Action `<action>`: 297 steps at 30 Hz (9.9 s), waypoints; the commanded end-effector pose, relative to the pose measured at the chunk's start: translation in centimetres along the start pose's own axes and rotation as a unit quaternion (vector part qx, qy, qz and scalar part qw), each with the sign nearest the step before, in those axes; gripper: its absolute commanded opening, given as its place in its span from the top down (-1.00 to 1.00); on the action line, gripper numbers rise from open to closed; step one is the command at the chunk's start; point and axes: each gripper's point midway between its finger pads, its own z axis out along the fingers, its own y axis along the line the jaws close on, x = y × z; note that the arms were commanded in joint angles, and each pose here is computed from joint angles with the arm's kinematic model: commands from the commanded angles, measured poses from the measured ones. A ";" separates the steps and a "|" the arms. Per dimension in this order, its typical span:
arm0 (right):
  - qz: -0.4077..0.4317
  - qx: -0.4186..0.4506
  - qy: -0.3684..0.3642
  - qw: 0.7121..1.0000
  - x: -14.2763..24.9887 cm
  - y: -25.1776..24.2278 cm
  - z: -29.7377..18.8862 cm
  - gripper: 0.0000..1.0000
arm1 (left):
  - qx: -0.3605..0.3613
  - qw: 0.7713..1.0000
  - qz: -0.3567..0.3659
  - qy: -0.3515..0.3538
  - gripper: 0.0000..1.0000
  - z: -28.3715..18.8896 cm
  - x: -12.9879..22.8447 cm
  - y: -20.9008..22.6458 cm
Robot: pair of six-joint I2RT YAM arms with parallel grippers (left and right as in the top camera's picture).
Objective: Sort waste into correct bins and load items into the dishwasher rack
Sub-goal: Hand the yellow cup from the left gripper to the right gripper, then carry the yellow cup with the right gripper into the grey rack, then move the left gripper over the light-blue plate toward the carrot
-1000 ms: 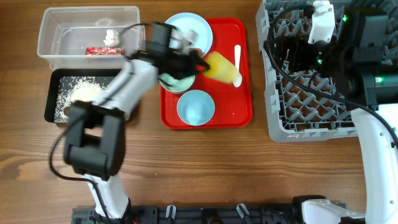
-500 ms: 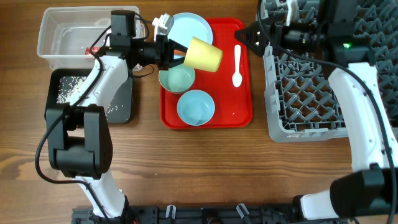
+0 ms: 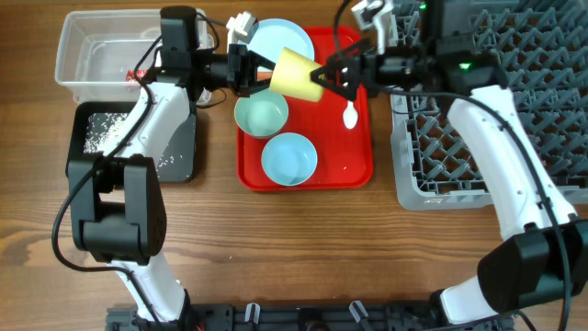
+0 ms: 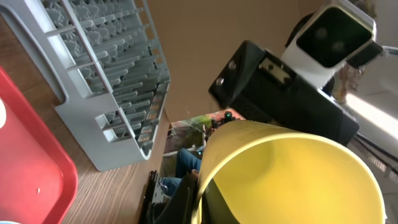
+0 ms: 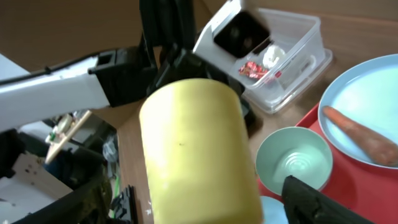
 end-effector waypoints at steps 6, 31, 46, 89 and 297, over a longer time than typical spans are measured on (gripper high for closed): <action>-0.021 0.031 0.024 0.999 1.2 -0.4 2.7 -0.60 | 0.011 1.000 0.004 0.011 0.92 0.1 0.2 -2.4; -0.006 -0.034 -0.028 0.999 -1.3 -2.1 0.8 -0.57 | 0.010 1.000 0.012 0.011 0.92 0.1 -0.6 -3.5; -0.040 -0.115 -0.074 0.990 -3.1 -1.6 -4.9 -0.86 | 0.006 0.997 0.068 -0.027 0.92 0.1 -3.1 -7.0; -0.065 -0.094 -0.071 0.991 -4.3 0.1 -0.4 -0.33 | 0.009 0.997 0.070 -0.026 0.48 1.1 -3.0 -7.1; 0.212 0.429 0.054 0.876 1.5 -9.6 -9.7 -0.49 | -0.608 0.786 -0.032 -0.111 0.55 2.7 -0.7 16.6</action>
